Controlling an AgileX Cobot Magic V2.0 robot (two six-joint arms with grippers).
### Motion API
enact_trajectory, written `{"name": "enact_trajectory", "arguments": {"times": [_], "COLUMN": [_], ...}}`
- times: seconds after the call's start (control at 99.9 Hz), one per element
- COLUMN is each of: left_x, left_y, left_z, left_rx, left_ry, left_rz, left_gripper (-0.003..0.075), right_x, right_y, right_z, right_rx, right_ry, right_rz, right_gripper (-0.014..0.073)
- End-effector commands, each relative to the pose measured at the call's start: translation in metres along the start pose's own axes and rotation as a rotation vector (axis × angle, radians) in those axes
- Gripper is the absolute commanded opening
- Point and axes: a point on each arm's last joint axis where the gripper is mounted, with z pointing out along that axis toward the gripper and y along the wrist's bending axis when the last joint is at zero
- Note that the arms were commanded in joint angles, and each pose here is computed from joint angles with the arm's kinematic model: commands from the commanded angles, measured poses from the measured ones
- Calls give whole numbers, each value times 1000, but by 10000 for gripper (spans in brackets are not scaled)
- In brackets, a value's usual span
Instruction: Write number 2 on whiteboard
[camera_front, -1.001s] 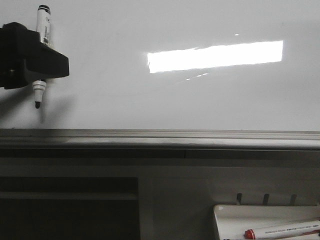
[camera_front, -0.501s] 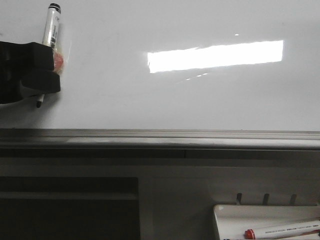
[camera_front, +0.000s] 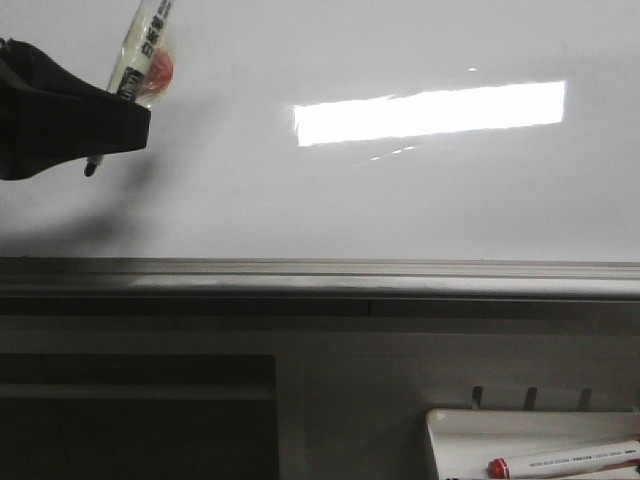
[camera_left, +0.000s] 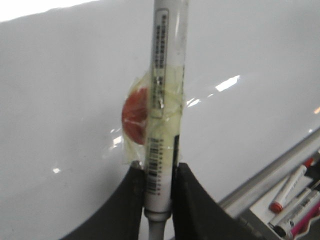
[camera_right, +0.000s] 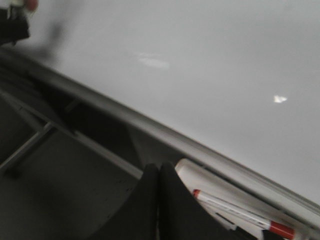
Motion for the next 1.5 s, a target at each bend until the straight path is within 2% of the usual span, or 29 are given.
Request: {"name": "enact_trajectory", "arguments": {"times": [0.0, 0.08, 0.15, 0.23, 0.27, 0.3, 0.541, 0.631, 0.781, 0.861, 1.011, 1.302, 1.492], "left_x": [-20, -19, -18, -18, -17, -17, -14, -12, -15, -12, -7, -10, -10], "left_y": [-8, -11, -12, -12, -13, -14, -30, -34, -43, -45, -47, -50, -50], "left_z": [-13, -23, -32, -40, -42, -44, -39, -35, -31, -27, -20, -19, -19], "left_rx": [50, 66, 68, 63, 66, 70, 176, 204, 266, 291, 309, 328, 329], "left_ry": [-80, -31, 5, 30, 34, 31, 8, 14, -64, -64, -35, -72, -75], "left_rz": [115, 221, 311, 381, 414, 425, 591, 595, 609, 640, 640, 629, 628], "left_gripper": [-20, -20, -20, -20, -20, -20, -20, -20, -20, -20, -20, -20, -20], "right_x": [-19, -26, -33, -44, -48, -50, -66, -70, -74, -77, -79, -74, -74], "right_y": [9, 19, 29, 39, 43, 46, 67, 70, 71, 72, 76, 83, 83], "right_z": [8, 22, 31, 39, 43, 44, 56, 57, 60, 63, 67, 77, 77], "right_rx": [-69, -135, -184, -221, -240, -253, -314, -318, -312, -309, -314, -333, -333], "right_ry": [-48, -14, -7, -27, -23, -24, -82, -99, -112, -118, -131, -95, -95], "right_rz": [-40, -82, -132, -155, -171, -195, -295, -310, -319, -317, -324, -338, -338], "right_gripper": [-51, 25, 179, 401, 469, 485, 449, 449, 449, 449, 449, 448, 328]}}
